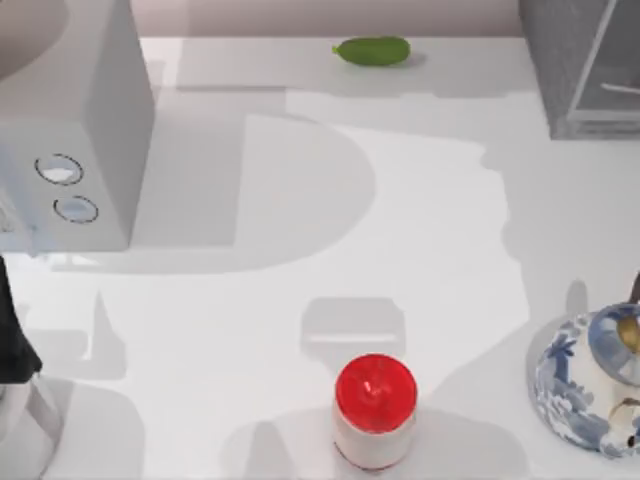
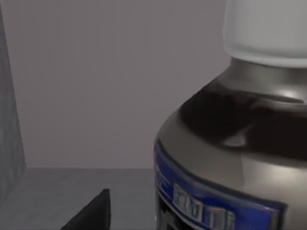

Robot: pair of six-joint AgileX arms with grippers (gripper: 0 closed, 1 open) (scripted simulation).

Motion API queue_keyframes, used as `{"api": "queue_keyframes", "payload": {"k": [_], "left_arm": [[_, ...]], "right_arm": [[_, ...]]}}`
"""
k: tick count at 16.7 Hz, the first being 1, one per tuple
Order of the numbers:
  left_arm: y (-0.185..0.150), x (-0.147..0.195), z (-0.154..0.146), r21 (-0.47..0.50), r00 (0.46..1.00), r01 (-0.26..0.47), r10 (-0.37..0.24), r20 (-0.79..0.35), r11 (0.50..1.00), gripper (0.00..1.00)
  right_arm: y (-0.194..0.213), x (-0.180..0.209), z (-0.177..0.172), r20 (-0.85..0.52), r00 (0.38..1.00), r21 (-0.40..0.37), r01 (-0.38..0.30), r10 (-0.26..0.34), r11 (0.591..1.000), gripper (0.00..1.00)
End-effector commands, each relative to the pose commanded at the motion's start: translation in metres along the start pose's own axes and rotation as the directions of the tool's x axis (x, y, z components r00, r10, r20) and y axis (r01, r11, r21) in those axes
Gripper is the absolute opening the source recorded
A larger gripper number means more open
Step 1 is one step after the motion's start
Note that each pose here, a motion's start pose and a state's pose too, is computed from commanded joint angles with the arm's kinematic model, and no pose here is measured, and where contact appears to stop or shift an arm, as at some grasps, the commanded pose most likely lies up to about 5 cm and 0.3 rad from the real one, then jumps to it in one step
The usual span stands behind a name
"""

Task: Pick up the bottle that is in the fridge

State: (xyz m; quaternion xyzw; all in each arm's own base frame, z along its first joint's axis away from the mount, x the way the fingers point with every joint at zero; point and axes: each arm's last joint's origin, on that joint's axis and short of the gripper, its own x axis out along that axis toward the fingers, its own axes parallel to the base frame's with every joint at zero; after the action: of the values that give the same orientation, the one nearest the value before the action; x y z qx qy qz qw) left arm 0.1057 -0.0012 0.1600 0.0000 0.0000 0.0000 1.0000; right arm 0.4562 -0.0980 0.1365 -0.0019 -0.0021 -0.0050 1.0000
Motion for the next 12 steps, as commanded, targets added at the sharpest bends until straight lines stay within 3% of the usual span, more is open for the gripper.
{"api": "queue_keyframes", "payload": {"k": [6, 12], "left_arm": [[0.0000, 0.0000, 0.0000, 0.000, 1.000, 0.000, 0.000, 0.000, 1.000, 1.00], [0.0000, 0.0000, 0.0000, 0.000, 1.000, 0.000, 0.000, 0.000, 1.000, 1.00]], "right_arm": [[0.0013, 0.0095, -0.0012, -0.007, 1.000, 0.001, 0.000, 0.000, 1.000, 1.00], [0.0013, 0.0095, -0.0012, -0.007, 1.000, 0.001, 0.000, 0.000, 1.000, 0.55]]}}
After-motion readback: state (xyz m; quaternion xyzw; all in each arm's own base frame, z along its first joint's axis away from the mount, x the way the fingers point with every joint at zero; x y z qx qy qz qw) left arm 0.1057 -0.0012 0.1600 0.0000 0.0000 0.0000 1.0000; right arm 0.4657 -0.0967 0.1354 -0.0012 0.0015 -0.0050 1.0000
